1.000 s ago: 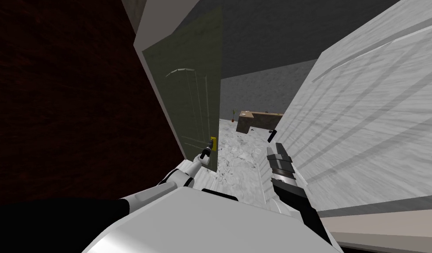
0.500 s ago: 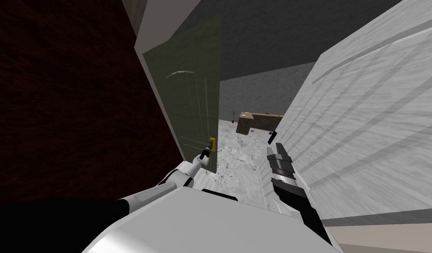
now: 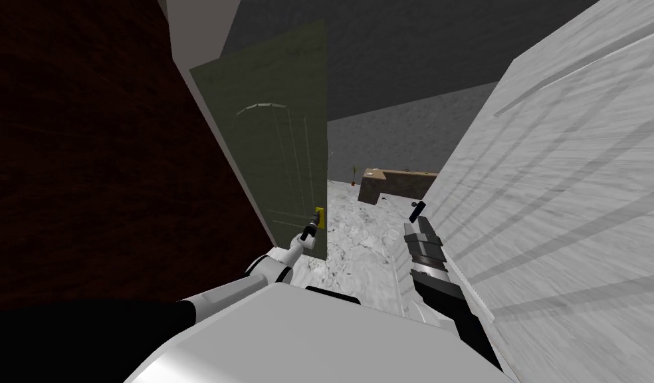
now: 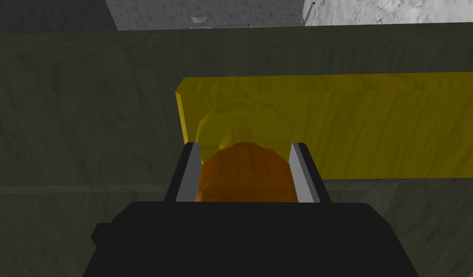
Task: Push the door open
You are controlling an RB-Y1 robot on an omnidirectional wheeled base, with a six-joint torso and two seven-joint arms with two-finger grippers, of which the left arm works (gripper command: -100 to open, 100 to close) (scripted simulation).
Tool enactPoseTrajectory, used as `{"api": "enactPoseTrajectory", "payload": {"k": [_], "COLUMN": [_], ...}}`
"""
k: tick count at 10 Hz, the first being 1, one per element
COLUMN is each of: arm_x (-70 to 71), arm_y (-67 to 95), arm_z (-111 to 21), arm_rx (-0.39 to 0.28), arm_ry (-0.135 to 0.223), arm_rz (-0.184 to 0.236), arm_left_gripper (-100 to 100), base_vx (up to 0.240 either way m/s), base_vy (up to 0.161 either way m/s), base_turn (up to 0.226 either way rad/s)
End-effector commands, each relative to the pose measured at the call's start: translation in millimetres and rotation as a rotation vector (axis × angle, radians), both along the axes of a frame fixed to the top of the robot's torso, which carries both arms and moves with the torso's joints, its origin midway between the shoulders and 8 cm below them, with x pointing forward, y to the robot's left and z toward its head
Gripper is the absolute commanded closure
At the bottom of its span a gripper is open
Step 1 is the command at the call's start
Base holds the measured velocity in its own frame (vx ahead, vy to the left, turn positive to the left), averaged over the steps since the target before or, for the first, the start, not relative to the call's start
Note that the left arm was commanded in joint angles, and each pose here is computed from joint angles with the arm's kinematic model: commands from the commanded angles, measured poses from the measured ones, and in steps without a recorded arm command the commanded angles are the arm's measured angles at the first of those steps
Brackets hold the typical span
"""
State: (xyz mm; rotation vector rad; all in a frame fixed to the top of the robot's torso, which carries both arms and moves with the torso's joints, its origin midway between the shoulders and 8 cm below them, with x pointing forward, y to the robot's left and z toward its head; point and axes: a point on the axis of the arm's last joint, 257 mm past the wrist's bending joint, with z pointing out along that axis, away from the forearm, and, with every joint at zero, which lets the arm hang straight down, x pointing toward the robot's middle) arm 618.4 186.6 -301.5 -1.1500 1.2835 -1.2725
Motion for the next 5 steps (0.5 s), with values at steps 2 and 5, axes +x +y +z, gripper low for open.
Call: {"api": "enactPoseTrajectory", "payload": {"k": [2, 5], "arm_x": [2.9, 3.3], "arm_y": [29.7, 47.2], "arm_z": [3.0, 3.2], "arm_rx": [0.004, 0.003], "arm_ry": [0.000, 0.001], "arm_rz": [0.049, 0.081], "arm_left_gripper": [100, 100], "base_vx": [0.185, 0.171], "base_vy": [-0.116, -0.120], "base_turn": [0.059, 0.065]}}
